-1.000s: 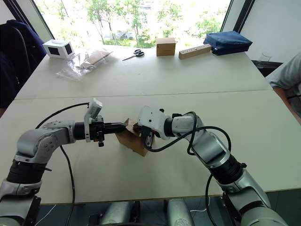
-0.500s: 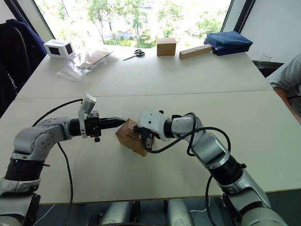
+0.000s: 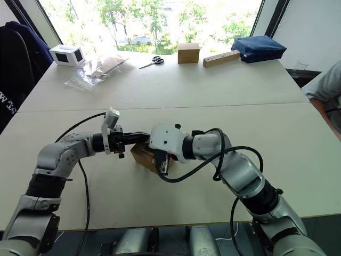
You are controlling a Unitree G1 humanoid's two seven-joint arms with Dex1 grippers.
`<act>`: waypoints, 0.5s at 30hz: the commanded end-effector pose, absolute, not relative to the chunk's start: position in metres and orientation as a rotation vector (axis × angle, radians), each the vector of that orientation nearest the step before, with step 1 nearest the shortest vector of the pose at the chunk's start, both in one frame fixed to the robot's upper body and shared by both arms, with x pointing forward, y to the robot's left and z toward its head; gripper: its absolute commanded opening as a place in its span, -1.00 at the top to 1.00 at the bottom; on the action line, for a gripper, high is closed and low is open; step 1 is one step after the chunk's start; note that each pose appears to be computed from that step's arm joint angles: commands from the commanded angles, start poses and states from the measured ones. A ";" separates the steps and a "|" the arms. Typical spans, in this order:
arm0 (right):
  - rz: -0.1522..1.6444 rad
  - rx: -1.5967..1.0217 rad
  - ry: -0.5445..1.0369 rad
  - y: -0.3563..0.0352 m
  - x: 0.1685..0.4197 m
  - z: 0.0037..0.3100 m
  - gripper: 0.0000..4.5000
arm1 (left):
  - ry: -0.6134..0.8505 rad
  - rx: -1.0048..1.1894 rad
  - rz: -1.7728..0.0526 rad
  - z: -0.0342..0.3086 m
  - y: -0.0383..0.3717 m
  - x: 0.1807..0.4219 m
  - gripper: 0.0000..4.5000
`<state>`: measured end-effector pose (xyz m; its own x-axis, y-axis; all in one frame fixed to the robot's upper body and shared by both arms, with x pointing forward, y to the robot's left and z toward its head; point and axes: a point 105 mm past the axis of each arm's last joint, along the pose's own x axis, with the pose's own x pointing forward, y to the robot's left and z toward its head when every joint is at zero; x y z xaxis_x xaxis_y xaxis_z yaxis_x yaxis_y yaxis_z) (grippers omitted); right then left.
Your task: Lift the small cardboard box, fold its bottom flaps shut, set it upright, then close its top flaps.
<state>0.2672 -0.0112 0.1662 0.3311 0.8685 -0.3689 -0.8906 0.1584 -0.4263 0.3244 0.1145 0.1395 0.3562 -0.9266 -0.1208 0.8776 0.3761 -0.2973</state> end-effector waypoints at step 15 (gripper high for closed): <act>1.181 -0.913 -0.018 -0.009 0.274 0.157 1.00 | 0.301 -0.296 -1.150 0.144 0.113 0.323 0.97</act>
<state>0.2756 -0.0094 0.1483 0.4067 0.7961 -0.4481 -0.8222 0.1051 -0.5594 0.3247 0.1132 0.1387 0.3775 -0.9208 -0.0979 0.8387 0.3848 -0.3853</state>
